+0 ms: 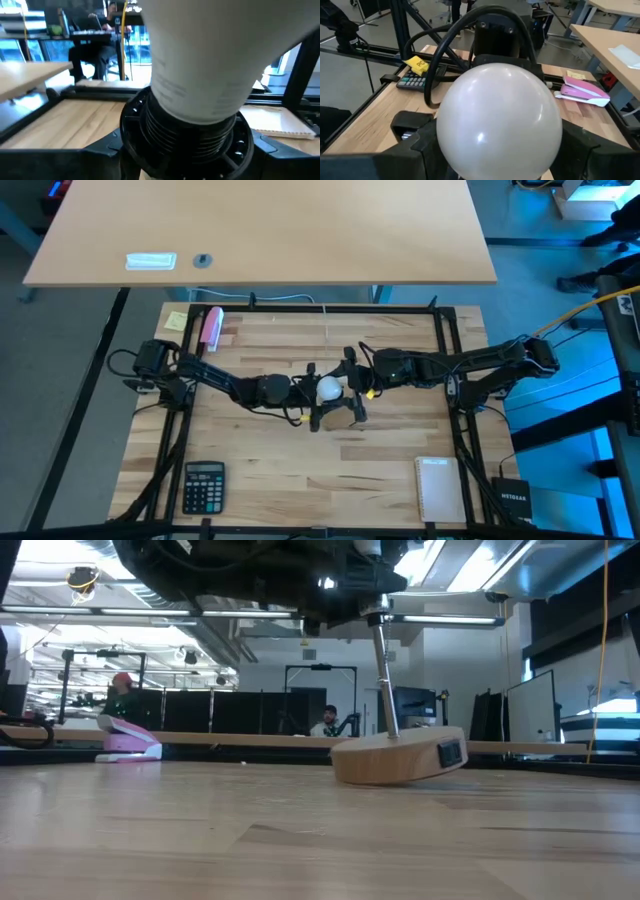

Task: Screw lightbulb
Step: Remove the white lightbulb from the brown lamp

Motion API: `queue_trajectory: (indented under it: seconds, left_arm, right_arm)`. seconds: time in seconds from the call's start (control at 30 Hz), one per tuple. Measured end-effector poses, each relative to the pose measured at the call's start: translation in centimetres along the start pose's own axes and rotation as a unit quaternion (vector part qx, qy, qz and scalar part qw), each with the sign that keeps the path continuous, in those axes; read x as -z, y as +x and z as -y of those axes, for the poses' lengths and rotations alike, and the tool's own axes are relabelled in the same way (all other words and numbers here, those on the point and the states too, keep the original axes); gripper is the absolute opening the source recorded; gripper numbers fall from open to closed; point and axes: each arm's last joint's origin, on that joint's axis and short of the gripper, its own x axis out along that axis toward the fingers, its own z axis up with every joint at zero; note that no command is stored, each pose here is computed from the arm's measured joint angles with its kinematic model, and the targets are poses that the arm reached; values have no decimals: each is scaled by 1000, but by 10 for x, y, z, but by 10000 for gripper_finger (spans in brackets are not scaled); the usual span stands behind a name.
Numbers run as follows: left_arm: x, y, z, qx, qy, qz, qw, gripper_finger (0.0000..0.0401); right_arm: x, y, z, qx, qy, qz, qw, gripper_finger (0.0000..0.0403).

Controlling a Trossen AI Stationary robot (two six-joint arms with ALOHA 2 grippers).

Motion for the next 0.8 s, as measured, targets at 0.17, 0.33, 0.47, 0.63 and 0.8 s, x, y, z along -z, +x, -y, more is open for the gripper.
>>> queue_trajectory:
  seconds: [0.17, 0.33, 0.47, 0.63, 0.8]
  left_arm:
    - [3, 1, -1, -30, 6, -3, 1000, 176]
    - [3, 0, -1, -53, 15, -12, 998, 153]
    - [-10, -9, 6, -45, 15, -12, 999, 153]
    - [-32, -23, 15, 9, 6, -12, 1000, 153]
    - [-41, -26, 21, 113, -24, 7, 993, 153]
  right_arm:
    - [0, 0, 0, 2, 1, 2, 1000, 254]
    - [-2, 0, 1, 5, 8, 9, 1000, 254]
    - [-6, 0, 1, 5, 11, 26, 1000, 254]
    - [-15, -1, -2, -55, 14, 68, 996, 254]
    - [-25, -5, -7, -169, -6, 129, 977, 254]
